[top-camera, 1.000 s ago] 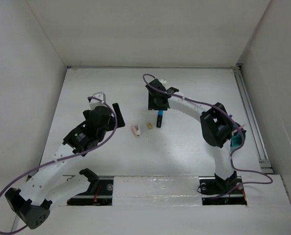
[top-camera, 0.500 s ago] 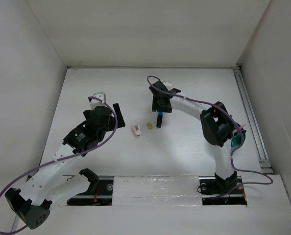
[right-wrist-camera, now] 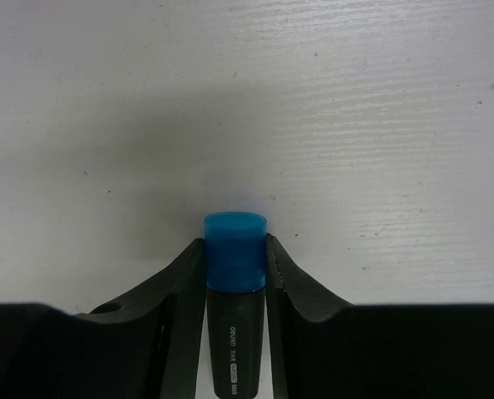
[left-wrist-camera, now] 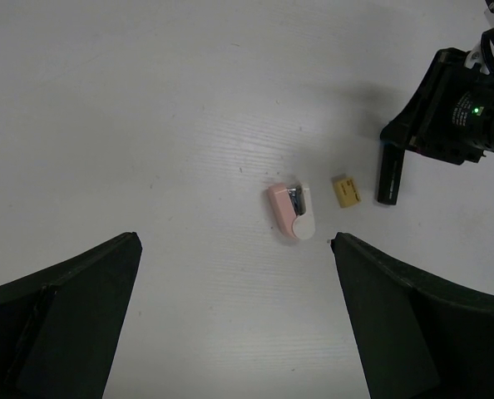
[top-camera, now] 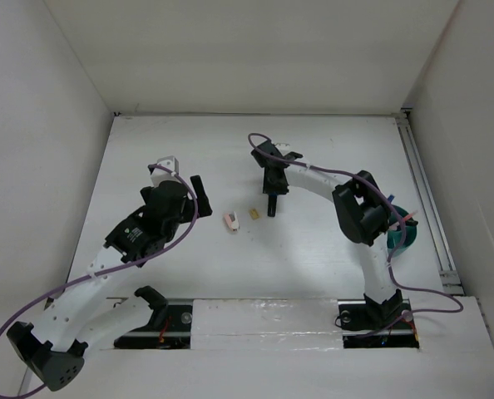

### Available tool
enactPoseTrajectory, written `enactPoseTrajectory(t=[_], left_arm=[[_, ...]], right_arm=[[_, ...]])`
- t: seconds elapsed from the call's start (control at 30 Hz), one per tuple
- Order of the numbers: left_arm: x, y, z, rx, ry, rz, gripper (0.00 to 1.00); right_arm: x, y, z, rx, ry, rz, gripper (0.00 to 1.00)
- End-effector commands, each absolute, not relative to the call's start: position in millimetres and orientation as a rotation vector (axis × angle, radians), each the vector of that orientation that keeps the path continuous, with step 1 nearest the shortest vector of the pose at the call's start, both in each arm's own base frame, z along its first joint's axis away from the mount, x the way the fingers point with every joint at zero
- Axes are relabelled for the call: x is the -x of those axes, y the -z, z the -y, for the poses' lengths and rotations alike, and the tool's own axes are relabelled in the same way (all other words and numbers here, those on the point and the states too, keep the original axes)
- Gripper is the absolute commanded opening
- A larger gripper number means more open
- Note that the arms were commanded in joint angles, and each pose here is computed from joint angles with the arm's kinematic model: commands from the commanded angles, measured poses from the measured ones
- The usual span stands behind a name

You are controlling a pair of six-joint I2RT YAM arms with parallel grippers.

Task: Sort the stationery into containers
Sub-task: Pick up the pen from the center of the board.

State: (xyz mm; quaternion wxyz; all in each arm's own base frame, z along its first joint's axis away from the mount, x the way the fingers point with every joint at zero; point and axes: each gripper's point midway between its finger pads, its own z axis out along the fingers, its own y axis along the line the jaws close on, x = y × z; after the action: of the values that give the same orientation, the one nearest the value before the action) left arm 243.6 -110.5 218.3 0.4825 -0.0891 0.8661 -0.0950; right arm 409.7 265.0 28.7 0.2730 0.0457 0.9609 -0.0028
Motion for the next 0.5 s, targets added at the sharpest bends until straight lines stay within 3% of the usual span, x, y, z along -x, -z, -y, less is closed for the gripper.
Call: enactPoseTrajectory(t=[0.0,0.13,0.17,0.33,0.47], left_arm=[[-247,-240,112,0.224,0.275,-2.052,1.0],[-247,-240,112,0.224,0.275,-2.052,1.0],[-246,-242,111,0.226,0.281,-2.044,1.0],[-246,-242,111,0.226,0.281,-2.044,1.0],[-246,-242,111,0.226,0.281,-2.044,1.0]], right_arm=[[-402,-15,-266,-0.134,0.011,-2.637,0.31],[-401,-6,-268,-0.115,0.001,-2.658,0.1],[-400,-6,-269,-0.098,-0.007,-2.665,0.0],[-413,-30,-273,-0.066,-0.08,-2.634,0.0],[-447,-129,-244,-0.149,-0.164,-2.41,0.0]])
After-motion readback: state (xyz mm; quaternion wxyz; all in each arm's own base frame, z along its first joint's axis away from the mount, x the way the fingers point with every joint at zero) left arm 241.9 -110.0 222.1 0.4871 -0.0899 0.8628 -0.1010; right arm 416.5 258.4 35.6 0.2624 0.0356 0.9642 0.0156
